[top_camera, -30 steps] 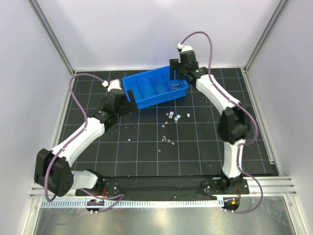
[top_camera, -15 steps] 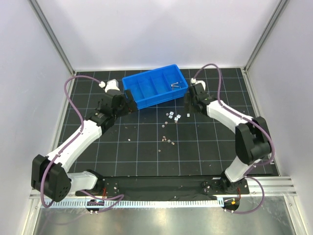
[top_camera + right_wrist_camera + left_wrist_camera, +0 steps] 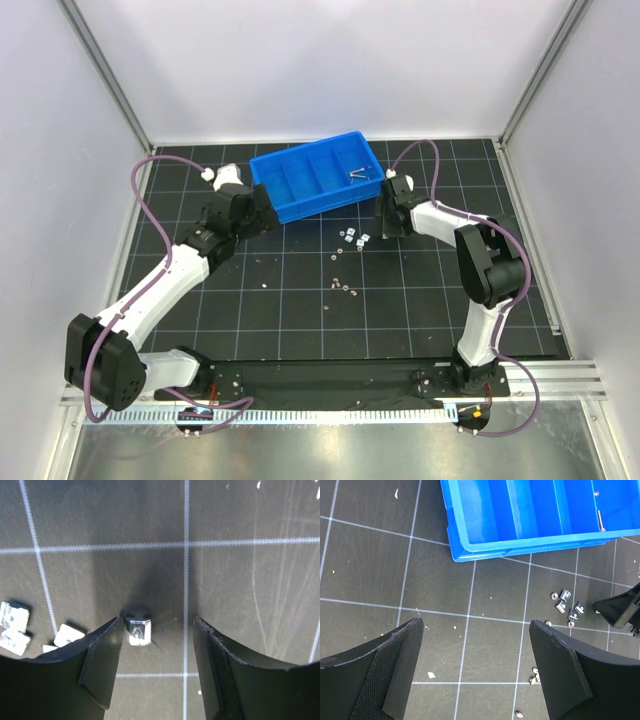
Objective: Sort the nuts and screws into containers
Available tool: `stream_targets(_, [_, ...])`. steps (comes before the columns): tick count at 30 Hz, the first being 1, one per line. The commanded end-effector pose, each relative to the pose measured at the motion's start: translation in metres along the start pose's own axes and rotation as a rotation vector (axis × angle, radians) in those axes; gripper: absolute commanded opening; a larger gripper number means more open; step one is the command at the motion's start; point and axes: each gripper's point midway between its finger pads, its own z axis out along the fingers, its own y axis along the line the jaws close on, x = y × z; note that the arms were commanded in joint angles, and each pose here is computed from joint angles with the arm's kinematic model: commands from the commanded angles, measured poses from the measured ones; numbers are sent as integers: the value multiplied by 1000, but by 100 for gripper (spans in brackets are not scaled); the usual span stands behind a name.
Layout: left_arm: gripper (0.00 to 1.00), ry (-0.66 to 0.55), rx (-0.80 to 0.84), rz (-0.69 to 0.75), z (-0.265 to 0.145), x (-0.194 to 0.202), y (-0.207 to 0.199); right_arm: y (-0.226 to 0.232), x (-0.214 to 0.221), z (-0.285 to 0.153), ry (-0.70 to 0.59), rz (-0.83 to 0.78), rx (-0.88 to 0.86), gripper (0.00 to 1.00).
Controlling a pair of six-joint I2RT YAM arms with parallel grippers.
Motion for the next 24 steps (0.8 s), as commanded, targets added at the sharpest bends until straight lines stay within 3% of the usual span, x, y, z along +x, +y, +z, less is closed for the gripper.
stream_targets(1, [91, -29, -23, 1, 0, -8, 4, 17, -25, -1, -59, 30, -61, 63])
stream_targets(9, [91, -20, -22, 2, 1, -6, 3, 17, -11, 1, -10, 27, -63, 53])
stream_targets(20, [91, -15, -22, 0, 1, -3, 4, 12, 13, 5, 57, -52, -4, 47])
stream_targets(24, [91, -14, -24, 4, 1, -2, 5, 14, 22, 11, 83, -70, 8, 39])
